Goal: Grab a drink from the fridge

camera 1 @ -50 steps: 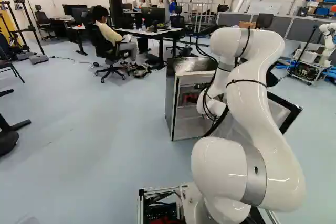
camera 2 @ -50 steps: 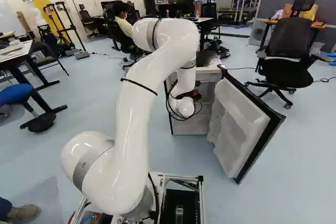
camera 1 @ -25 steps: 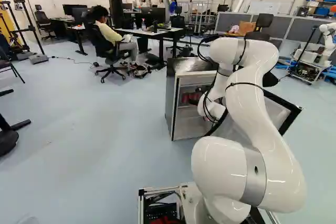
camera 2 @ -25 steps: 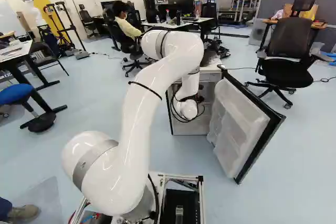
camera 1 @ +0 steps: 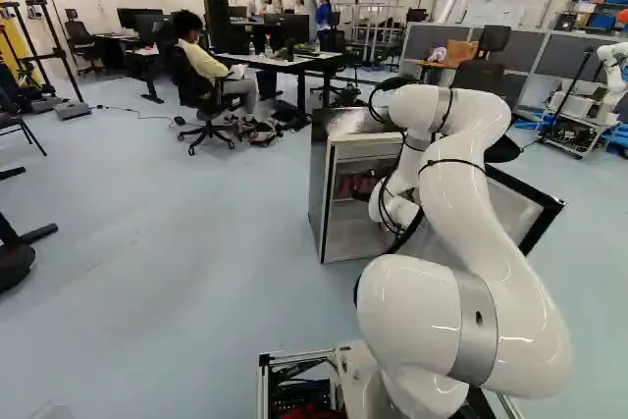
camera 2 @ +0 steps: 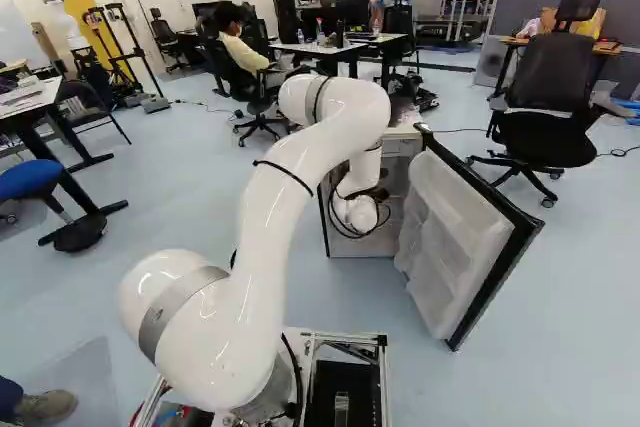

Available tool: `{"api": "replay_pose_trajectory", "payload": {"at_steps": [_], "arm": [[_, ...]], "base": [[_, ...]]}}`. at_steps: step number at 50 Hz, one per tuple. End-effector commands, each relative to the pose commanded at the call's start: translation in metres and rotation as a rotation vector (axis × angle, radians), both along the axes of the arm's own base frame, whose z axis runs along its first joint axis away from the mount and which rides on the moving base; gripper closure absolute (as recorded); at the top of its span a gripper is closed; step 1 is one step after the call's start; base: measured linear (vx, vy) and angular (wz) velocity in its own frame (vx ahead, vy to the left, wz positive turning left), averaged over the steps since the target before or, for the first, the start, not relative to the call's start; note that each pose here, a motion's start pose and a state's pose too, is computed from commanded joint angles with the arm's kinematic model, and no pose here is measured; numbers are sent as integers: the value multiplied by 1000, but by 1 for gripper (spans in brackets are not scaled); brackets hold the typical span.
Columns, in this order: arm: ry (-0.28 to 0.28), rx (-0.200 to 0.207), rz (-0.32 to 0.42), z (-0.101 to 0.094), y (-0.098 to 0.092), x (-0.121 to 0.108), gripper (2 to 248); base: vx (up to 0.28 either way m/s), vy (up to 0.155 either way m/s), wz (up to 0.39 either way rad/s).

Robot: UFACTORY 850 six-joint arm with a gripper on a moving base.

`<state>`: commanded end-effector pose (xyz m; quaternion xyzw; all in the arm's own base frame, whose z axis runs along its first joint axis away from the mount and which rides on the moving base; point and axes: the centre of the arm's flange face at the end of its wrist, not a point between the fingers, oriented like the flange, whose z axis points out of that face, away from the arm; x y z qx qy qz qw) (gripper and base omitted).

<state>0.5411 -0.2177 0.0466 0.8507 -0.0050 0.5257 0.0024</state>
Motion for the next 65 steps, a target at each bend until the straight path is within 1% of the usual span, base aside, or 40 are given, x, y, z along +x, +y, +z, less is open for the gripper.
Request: {"api": "replay_pose_trajectory", "payload": {"at_steps": [6,23,24,28,29,34,35,39,40,44,45,50,51,55,56,60,61,65], "arm": [[5,2,0,-8,0,0,3],[5,2,0,-8,0,0,6],[5,2,0,-8,0,0,19],[5,2,0,-8,0,0,19],[5,2,0,-8,0,0,32],[5,2,0,-8,0,0,32],[5,2,0,-8,0,0,44],[5,2,0,-8,0,0,44],[5,2,0,-8,0,0,56],[5,2,0,-8,0,0,56],[5,2,0,-8,0,0,69],[5,2,0,-8,0,0,69],[5,2,0,-8,0,0,81],[5,2,0,-8,0,0,81],[5,2,0,-8,0,0,93],[5,2,0,-8,0,0,93],[5,2,0,-8,0,0,105],[5,2,0,-8,0,0,105]], "base": [[0,0,0],[0,0,0],[0,0,0],[0,0,0],[0,0,0],[0,0,0],[0,0,0],[0,0,0],[0,0,0],[0,0,0],[0,0,0],[0,0,0],[0,0,0],[0,0,0],[0,0,0],[0,0,0],[0,0,0],[0,0,0]]}}
